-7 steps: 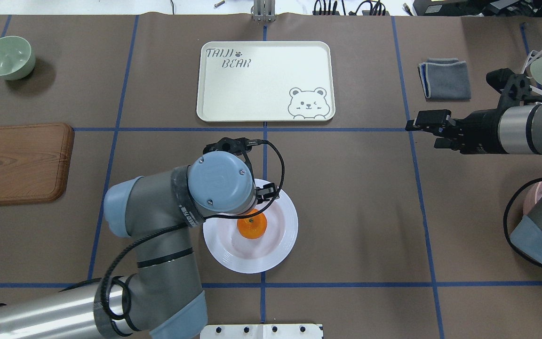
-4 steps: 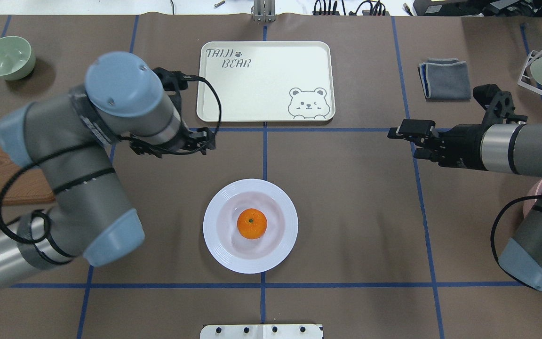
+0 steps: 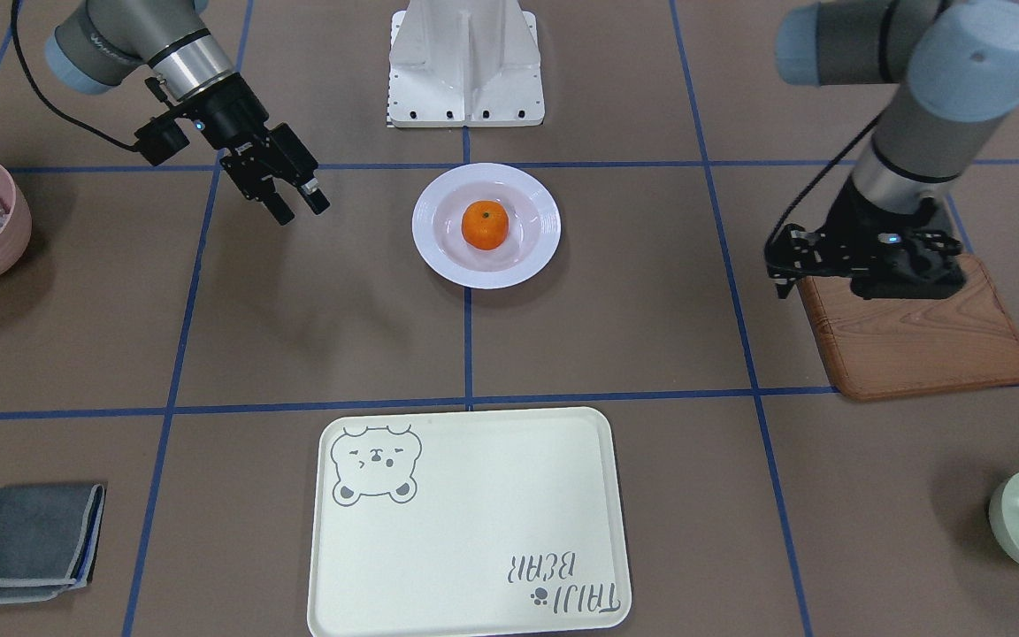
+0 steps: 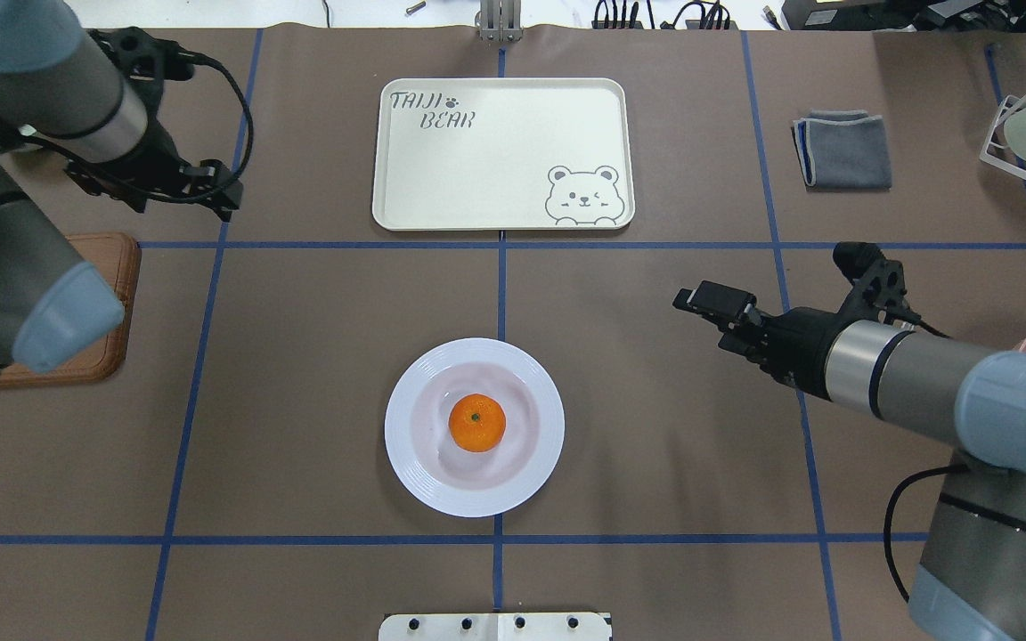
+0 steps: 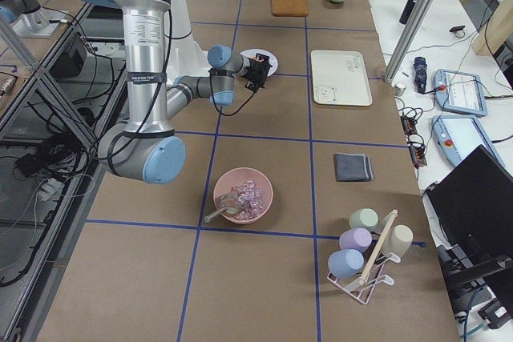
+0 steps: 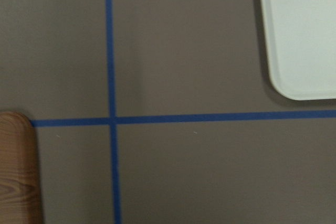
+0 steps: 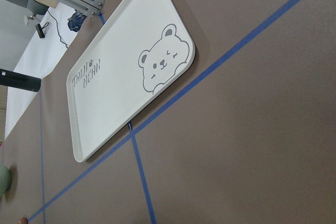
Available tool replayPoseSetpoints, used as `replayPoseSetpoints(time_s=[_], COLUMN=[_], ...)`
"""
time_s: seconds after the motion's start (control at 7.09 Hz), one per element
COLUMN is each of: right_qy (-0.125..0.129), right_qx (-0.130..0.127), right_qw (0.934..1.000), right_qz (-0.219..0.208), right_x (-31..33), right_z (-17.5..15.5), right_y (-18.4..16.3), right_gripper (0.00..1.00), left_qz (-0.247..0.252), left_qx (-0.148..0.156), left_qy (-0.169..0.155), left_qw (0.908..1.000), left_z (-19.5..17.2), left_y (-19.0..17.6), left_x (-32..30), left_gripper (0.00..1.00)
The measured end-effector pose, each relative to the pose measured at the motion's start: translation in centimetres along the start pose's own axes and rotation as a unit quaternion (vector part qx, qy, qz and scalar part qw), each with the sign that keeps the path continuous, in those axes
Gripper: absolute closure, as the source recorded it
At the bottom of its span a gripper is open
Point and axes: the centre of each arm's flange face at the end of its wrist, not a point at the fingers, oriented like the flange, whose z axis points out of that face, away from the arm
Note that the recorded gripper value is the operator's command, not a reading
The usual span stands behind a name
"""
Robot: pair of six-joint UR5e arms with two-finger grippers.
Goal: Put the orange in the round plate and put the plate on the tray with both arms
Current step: 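Withdraw the left arm while the right gripper moves to the plate rim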
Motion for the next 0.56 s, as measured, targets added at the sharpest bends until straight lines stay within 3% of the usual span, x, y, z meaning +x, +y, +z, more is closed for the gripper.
replayPoseSetpoints(time_s=[0.28,0.42,0.56], right_qy=[-0.009,-0.011,-0.014], right_qx=[0.004,0.004,0.003], right_qw=[0.9998,0.9995,0.999], right_qz=[0.018,0.031,0.042], right_x=[0.8,1.4,1.9], right_z=[0.1,0.0,-0.1], right_y=[5.0,7.2,9.5], right_gripper=[0.02,0.03,0.04], left_qz=[0.014,0.005,-0.004], left_qx=[-0.016,-0.017,-0.026], left_qy=[-0.023,-0.02,0.004], left_qw=[0.9995,0.9996,0.9997], left_z=[0.8,0.5,0.3], left_y=[1.6,2.1,3.4], left_x=[-10.9,-16.8,-22.9], left_gripper=[0.02,0.02,0.02])
